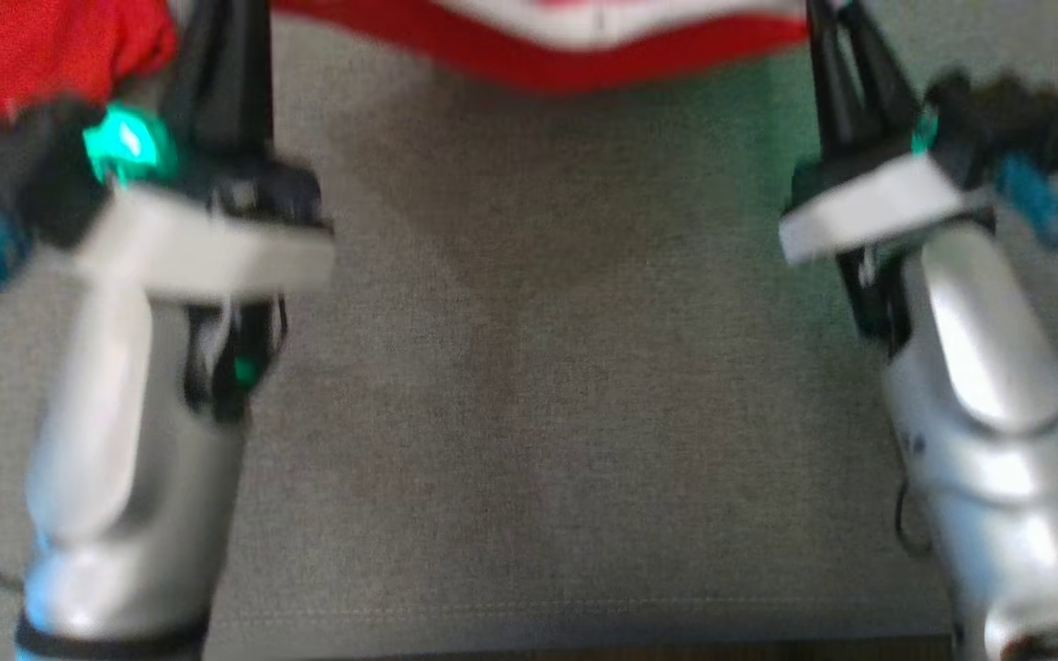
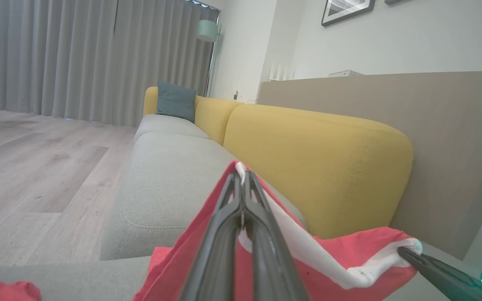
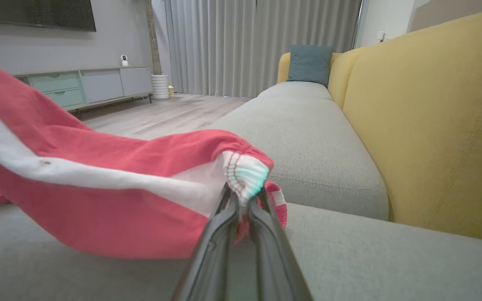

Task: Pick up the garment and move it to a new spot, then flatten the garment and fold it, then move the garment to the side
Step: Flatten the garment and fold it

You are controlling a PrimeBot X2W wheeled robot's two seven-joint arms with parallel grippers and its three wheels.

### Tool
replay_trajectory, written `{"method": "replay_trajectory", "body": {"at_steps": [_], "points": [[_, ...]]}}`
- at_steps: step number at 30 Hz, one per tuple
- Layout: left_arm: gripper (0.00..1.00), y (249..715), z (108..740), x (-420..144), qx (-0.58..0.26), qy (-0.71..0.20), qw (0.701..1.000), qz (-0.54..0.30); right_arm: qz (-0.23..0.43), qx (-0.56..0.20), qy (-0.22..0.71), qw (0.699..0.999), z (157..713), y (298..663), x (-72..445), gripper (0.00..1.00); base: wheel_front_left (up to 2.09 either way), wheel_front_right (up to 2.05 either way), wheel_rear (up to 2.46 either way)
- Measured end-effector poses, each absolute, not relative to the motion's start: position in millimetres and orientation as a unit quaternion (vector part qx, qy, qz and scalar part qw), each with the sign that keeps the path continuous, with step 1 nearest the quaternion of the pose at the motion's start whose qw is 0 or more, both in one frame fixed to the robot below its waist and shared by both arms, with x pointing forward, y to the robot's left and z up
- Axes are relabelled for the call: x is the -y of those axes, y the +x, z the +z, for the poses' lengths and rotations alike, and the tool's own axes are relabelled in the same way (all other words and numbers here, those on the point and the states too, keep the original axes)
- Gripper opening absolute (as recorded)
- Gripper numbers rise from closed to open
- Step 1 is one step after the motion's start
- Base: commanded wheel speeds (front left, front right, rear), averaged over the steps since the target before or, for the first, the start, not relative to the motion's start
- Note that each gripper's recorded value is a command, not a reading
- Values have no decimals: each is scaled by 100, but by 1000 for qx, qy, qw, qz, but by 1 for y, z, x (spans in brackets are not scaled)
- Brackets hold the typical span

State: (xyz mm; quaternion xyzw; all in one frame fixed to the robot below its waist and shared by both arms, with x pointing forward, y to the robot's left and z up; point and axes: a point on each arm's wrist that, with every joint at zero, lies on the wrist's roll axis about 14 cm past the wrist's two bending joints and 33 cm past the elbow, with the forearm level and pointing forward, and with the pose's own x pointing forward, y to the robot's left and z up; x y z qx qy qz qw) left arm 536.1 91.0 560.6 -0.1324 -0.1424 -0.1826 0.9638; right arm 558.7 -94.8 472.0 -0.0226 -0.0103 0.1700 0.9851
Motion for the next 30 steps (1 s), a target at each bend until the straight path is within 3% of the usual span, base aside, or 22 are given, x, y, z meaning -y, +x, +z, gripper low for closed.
{"method": "replay_trajectory", "body": {"at_steps": [19,23,30], "points": [[0,341,595,-85,158,-157,957,-188,117,23,36,992,498,369,134,0,0,0,0],[0,324,582,-75,126,-167,957,-200,103,-5,32,994,490,347,145,0,0,0,0],[0,348,540,-77,65,-177,964,-188,97,-43,46,993,467,352,147,0,0,0,0]]}}
